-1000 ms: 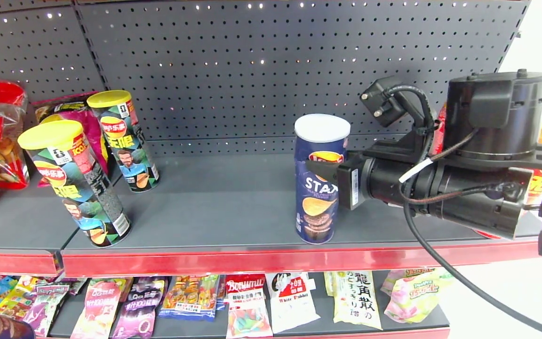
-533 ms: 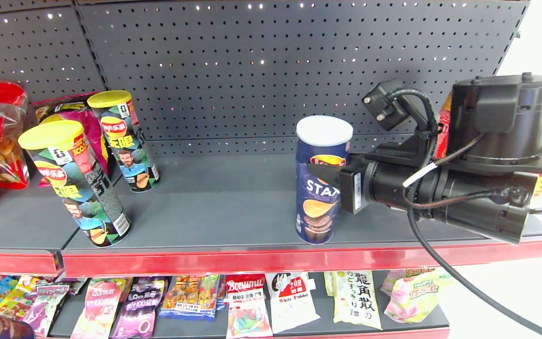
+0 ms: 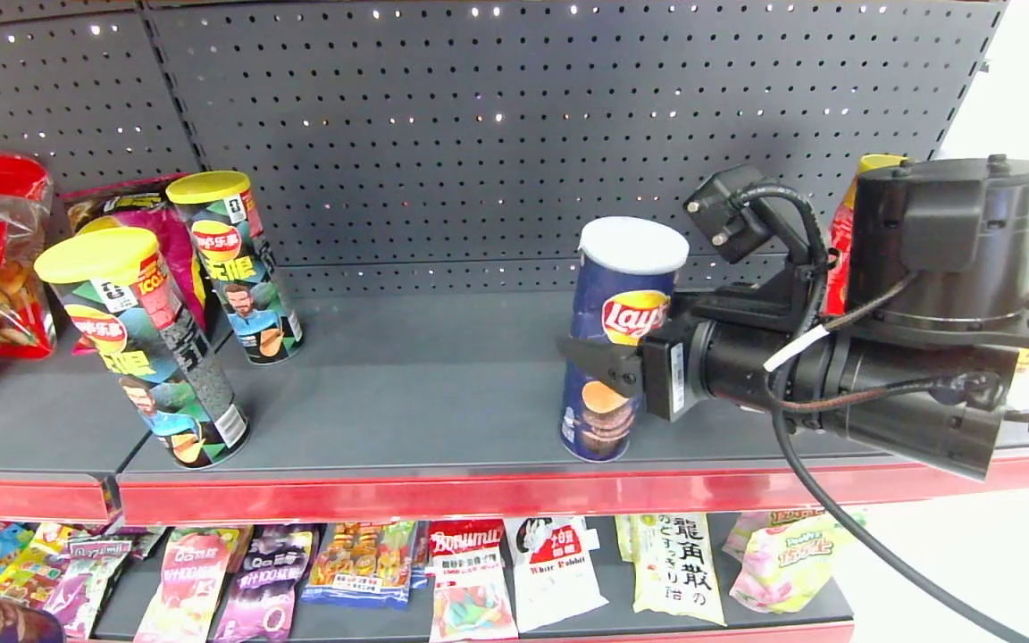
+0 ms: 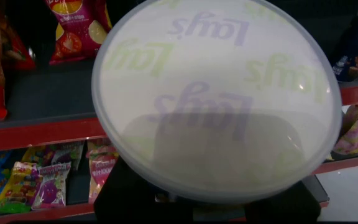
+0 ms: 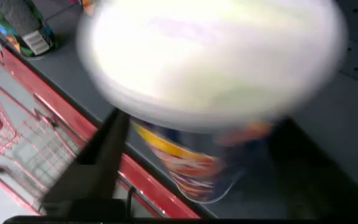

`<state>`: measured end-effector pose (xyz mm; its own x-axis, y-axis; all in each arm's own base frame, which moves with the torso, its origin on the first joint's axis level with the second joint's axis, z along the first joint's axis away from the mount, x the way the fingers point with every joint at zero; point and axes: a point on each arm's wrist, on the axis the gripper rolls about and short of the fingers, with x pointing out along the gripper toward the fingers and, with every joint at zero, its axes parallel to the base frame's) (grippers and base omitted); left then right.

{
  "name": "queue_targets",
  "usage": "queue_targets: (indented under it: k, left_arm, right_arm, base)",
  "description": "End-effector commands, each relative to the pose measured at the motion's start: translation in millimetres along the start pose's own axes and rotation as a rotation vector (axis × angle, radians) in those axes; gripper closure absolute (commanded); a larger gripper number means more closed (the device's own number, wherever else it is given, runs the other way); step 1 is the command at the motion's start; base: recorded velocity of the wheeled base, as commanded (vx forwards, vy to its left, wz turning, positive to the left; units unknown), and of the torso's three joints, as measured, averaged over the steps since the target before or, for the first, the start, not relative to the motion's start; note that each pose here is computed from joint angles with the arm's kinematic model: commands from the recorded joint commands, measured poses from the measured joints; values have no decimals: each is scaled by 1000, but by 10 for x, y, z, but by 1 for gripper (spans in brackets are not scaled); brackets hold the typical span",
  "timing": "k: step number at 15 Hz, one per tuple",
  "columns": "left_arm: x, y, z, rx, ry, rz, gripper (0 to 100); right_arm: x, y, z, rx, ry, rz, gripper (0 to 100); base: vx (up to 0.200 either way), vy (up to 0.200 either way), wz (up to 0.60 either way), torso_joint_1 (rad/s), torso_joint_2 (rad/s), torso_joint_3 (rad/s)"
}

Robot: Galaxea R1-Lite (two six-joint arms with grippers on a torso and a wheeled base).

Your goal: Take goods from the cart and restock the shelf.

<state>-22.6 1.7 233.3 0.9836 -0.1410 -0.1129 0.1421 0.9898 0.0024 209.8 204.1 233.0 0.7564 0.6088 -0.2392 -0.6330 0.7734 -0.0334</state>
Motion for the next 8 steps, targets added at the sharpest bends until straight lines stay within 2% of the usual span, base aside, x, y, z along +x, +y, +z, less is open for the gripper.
queue_targets:
  k: [1,5,8]
  left_arm:
    - [0,0,0,0,0,-1,100]
    - [9,0,-2,0,5,-2,100]
    - [9,0,-2,0,5,-4,100]
  right_arm:
    - [-35,4,-20,-3,-11,-1,0]
    - [-151,-15,-28,-4,-17,-35,0]
    - [-330,-34,-152,-7,6,-43,0]
  base:
    - [0,0,0,0,0,0]
    - [0,0,0,0,0,0]
    - [0,0,0,0,0,0]
